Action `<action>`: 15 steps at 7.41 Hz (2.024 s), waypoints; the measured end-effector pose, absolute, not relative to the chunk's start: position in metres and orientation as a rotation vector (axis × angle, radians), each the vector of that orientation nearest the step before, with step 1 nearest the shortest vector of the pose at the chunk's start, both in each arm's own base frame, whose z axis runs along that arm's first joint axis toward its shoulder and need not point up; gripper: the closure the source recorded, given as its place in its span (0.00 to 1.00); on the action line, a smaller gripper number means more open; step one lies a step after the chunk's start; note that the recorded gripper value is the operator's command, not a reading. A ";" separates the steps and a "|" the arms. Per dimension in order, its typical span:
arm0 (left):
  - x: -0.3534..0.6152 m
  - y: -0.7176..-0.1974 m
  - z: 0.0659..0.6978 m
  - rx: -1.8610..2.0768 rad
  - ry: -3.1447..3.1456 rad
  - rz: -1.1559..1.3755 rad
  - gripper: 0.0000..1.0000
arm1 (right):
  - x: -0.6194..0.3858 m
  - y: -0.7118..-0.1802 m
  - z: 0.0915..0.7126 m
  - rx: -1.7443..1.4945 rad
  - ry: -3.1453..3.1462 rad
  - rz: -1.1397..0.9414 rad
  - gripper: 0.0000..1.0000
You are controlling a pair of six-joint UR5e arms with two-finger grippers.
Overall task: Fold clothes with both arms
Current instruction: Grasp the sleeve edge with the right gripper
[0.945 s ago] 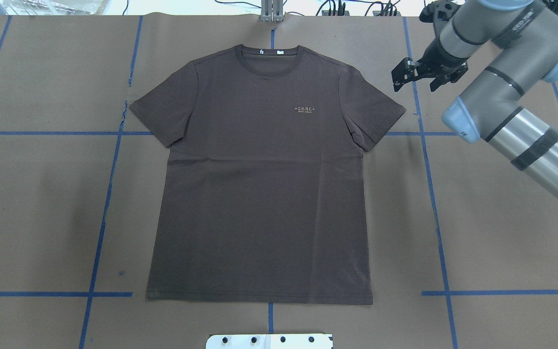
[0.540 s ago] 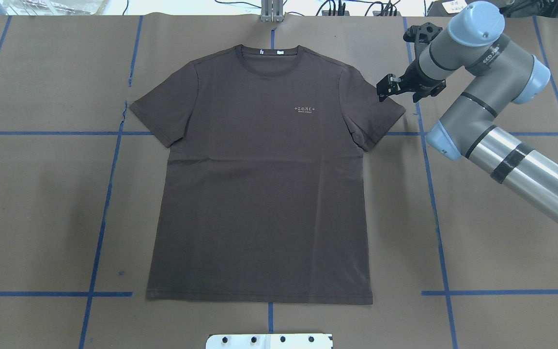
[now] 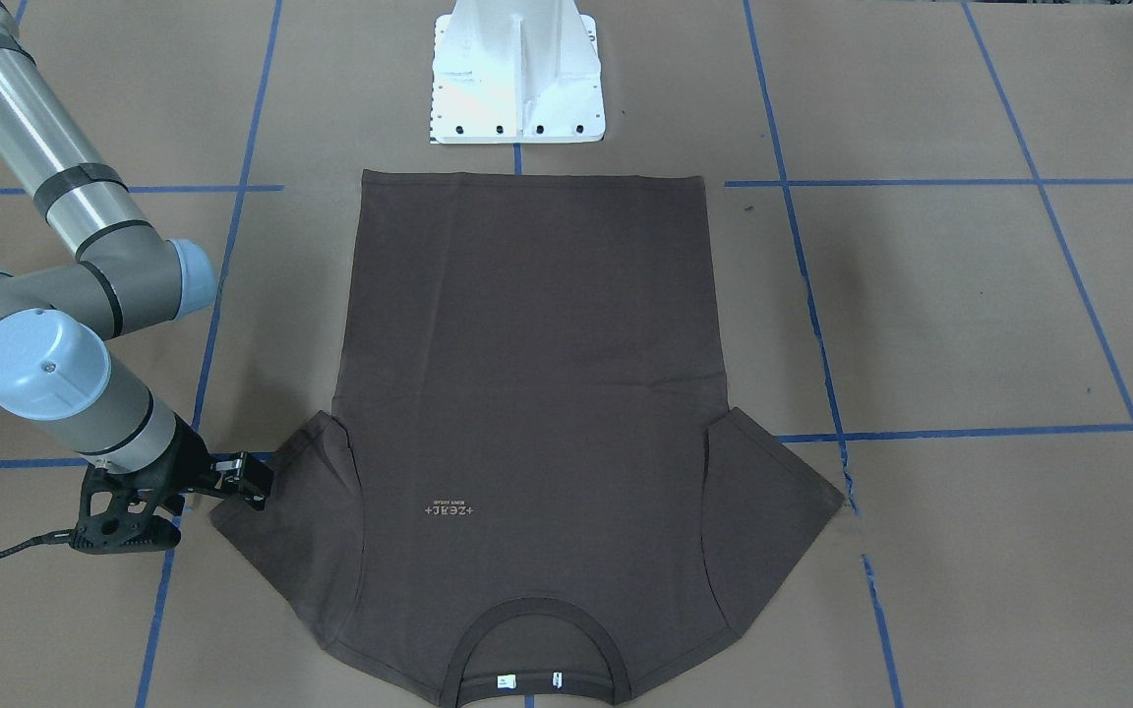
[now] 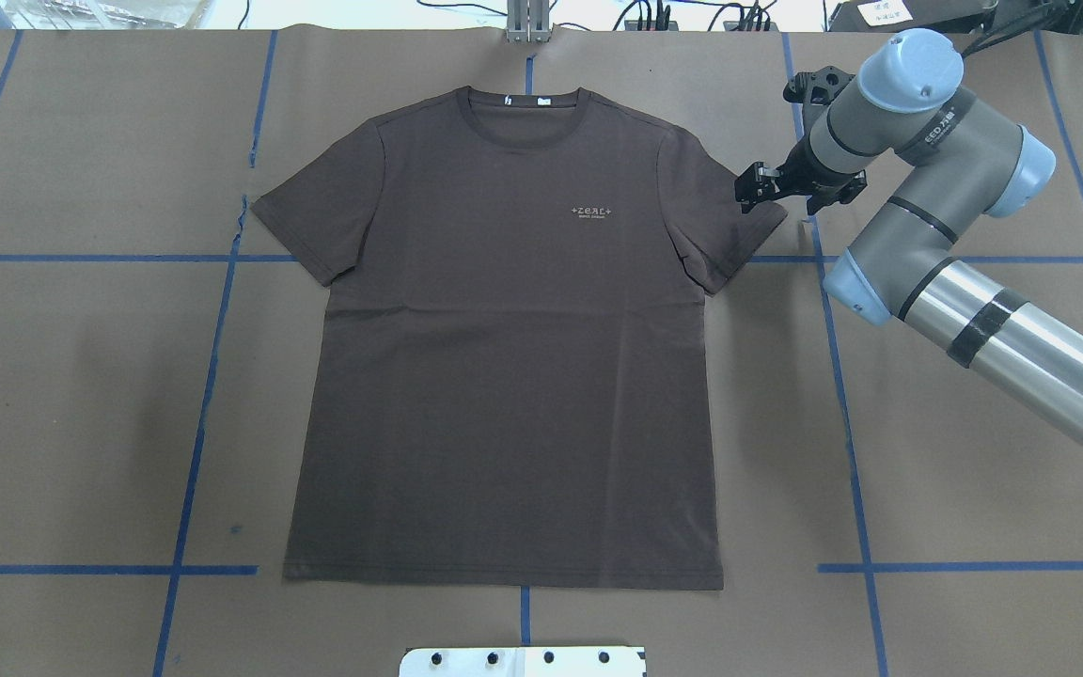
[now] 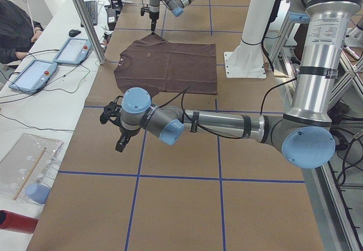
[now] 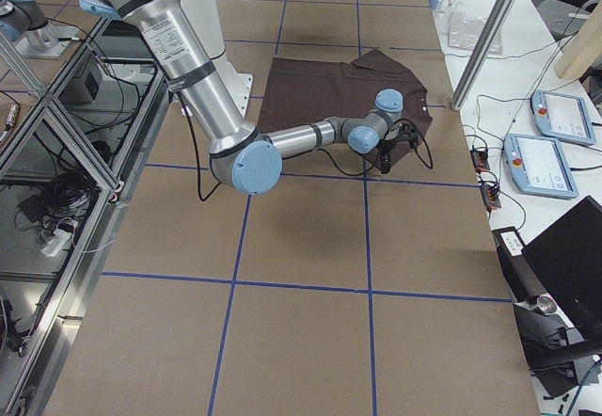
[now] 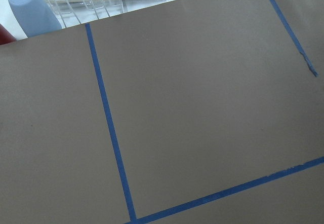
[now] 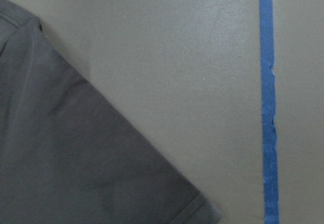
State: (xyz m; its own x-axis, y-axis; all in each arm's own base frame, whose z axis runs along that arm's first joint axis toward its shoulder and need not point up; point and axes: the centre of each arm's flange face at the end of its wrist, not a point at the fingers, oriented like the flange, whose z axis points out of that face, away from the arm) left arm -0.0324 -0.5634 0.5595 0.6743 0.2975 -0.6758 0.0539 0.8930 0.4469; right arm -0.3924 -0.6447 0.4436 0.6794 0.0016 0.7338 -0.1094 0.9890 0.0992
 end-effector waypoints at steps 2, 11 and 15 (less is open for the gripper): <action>-0.032 -0.563 0.560 0.458 0.826 0.142 0.00 | -0.394 -0.646 0.444 0.134 -0.803 0.066 0.07; -0.032 -0.562 0.563 0.453 0.826 0.140 0.00 | -0.403 -0.644 0.450 0.139 -0.785 0.029 1.00; -0.032 -0.564 0.564 0.450 0.826 0.139 0.00 | -0.402 -0.643 0.411 0.197 -0.837 -0.001 1.00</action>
